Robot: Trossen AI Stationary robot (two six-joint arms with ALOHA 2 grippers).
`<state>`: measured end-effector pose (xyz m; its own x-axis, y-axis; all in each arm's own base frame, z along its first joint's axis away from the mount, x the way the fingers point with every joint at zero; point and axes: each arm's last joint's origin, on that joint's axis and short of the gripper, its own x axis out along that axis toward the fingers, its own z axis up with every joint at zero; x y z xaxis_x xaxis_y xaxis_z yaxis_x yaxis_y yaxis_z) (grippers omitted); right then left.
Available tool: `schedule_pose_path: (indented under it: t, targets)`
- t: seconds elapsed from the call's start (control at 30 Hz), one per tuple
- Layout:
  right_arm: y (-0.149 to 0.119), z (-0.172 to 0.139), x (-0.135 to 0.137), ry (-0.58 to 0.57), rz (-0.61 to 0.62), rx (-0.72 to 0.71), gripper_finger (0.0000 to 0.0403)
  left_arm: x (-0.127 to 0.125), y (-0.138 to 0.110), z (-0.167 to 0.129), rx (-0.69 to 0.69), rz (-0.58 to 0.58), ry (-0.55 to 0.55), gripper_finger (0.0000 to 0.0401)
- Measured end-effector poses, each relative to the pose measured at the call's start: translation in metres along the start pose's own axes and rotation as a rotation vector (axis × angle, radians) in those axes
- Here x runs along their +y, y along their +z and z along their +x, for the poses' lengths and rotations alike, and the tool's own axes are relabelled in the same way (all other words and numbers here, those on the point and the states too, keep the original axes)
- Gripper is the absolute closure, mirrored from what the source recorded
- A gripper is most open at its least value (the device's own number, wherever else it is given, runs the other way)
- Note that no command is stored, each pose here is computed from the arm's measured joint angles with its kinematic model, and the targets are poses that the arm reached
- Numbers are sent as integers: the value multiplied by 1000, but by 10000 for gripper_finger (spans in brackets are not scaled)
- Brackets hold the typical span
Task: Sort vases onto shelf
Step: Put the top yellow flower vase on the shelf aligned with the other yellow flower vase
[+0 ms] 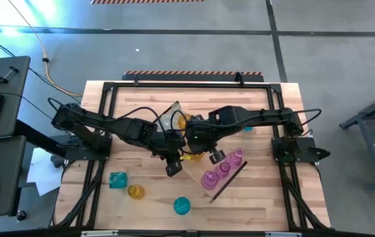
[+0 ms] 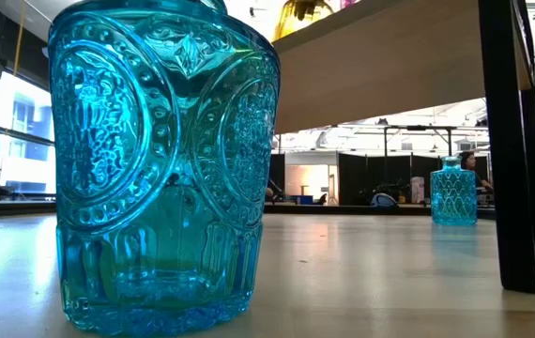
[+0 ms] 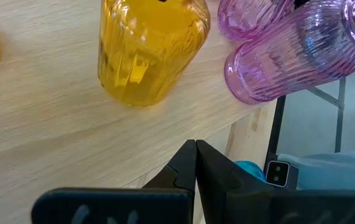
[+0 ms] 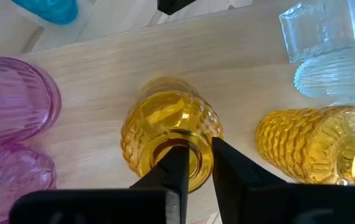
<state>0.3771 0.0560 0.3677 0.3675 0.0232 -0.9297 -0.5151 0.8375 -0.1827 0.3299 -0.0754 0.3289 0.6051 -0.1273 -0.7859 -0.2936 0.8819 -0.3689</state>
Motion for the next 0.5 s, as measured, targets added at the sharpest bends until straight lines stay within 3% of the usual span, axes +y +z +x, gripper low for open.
schedule_pose_path:
  t: [0.5]
  targets:
    - [9, 1, -3, -23, -7, -90, 306, 0, 0, 0, -2, 1, 0, 401]
